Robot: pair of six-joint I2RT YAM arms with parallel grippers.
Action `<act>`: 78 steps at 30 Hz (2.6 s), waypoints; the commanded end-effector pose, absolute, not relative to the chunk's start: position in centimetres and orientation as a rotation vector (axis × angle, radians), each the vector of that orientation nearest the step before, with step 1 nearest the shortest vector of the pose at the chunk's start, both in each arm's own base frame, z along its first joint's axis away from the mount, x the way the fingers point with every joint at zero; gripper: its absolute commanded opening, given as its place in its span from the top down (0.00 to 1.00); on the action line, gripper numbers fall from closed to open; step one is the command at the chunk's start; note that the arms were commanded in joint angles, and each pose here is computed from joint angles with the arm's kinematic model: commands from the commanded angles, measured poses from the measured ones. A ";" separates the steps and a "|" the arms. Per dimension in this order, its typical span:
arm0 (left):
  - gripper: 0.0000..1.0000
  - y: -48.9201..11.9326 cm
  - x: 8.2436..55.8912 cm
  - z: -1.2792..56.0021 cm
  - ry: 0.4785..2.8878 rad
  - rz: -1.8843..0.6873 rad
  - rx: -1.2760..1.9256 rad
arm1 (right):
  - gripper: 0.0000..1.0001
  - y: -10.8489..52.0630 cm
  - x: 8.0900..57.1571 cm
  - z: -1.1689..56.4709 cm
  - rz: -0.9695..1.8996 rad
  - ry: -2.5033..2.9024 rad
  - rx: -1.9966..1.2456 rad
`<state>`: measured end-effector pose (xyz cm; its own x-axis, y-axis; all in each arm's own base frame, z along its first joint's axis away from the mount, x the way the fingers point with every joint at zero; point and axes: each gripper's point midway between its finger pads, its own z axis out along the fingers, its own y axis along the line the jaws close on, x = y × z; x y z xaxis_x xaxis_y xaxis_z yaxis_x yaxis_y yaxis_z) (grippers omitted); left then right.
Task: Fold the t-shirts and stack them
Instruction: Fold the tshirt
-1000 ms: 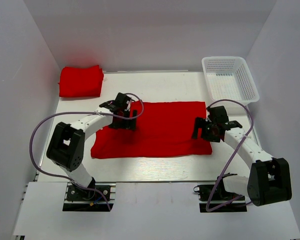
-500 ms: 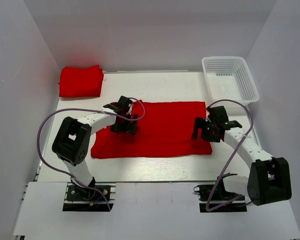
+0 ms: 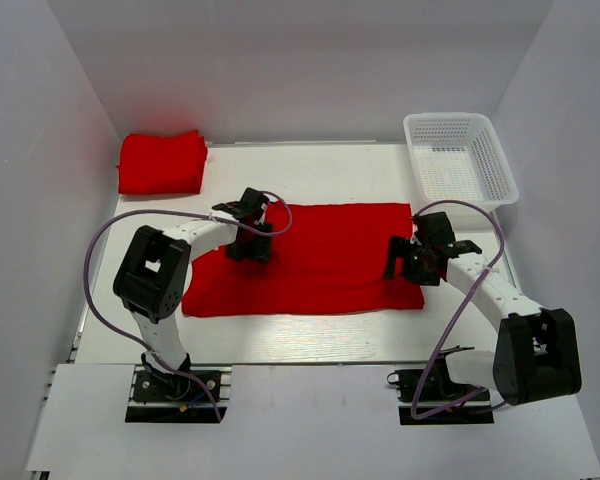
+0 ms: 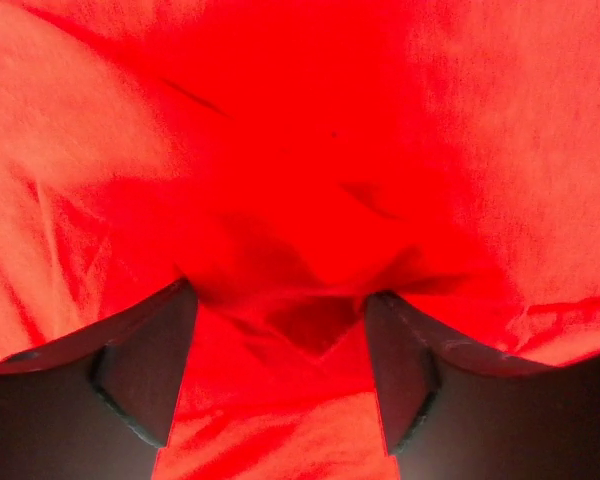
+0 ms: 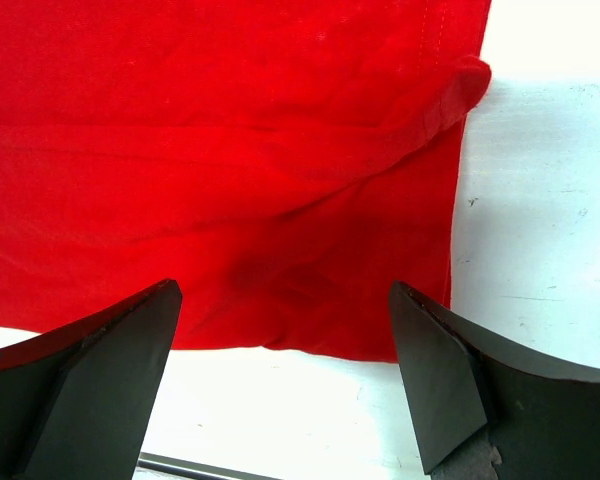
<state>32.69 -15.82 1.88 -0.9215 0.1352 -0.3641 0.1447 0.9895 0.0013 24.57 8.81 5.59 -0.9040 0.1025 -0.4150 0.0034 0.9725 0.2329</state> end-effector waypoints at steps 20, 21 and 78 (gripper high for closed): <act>0.64 -16.7 35.8 6.1 2.678 -0.019 0.234 | 0.10 9.1 25.3 6.1 0.335 2.669 0.068; 0.68 -16.8 36.0 6.0 2.683 -0.016 0.236 | 0.10 9.1 25.3 6.0 0.331 2.671 0.068; 0.00 -22.6 38.7 6.4 2.503 -0.435 0.421 | 0.10 9.6 26.0 8.4 0.363 2.601 -0.039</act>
